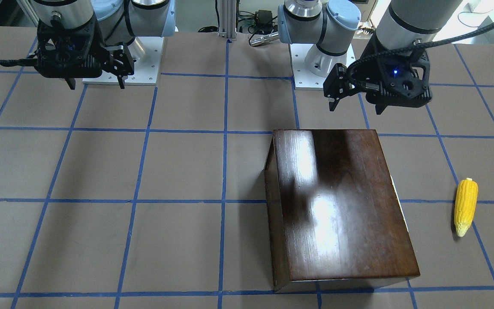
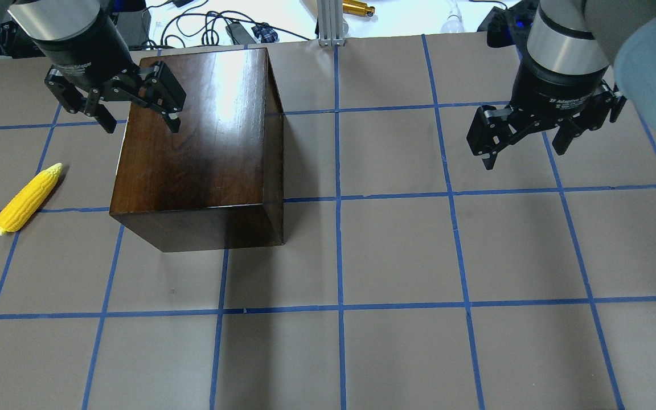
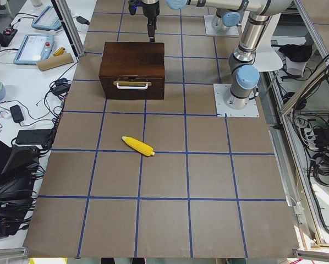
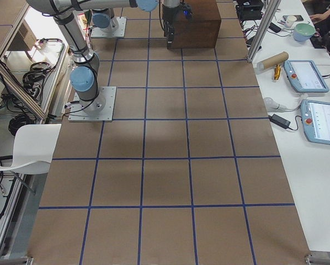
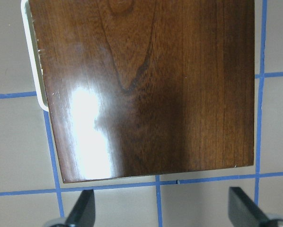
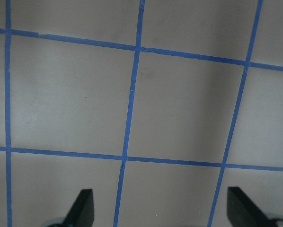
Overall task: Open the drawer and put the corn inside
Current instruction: 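Move the left gripper off the cabinet top toward the drawer side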
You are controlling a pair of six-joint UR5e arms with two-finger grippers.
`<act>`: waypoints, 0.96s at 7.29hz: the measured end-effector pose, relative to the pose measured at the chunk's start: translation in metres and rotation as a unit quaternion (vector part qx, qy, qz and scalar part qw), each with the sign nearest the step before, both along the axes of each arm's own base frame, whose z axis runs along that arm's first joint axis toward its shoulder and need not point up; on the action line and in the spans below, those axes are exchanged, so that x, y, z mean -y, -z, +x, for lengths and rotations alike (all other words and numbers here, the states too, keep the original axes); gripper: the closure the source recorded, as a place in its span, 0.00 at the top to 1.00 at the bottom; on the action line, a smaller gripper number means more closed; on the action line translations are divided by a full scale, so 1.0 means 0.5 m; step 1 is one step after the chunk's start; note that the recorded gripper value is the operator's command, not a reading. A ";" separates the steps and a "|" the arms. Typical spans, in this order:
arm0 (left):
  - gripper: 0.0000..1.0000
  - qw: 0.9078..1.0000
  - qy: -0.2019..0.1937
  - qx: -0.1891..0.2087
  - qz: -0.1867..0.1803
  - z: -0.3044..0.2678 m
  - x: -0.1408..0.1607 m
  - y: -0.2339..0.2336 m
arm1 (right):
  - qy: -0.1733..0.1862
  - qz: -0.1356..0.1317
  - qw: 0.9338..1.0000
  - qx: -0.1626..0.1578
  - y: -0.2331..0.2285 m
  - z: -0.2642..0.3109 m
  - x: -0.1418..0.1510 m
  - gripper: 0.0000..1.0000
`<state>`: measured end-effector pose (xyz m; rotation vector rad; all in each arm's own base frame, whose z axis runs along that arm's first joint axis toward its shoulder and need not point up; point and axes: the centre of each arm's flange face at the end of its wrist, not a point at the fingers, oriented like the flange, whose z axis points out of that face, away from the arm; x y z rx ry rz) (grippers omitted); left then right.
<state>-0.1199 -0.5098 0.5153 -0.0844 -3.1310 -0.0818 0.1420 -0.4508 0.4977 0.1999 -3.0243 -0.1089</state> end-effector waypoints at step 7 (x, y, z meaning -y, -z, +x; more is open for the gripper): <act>1.00 1.000 -0.002 -0.002 -0.001 0.008 0.001 -0.001 | 0.000 0.000 1.000 0.000 0.000 0.000 0.000 1.00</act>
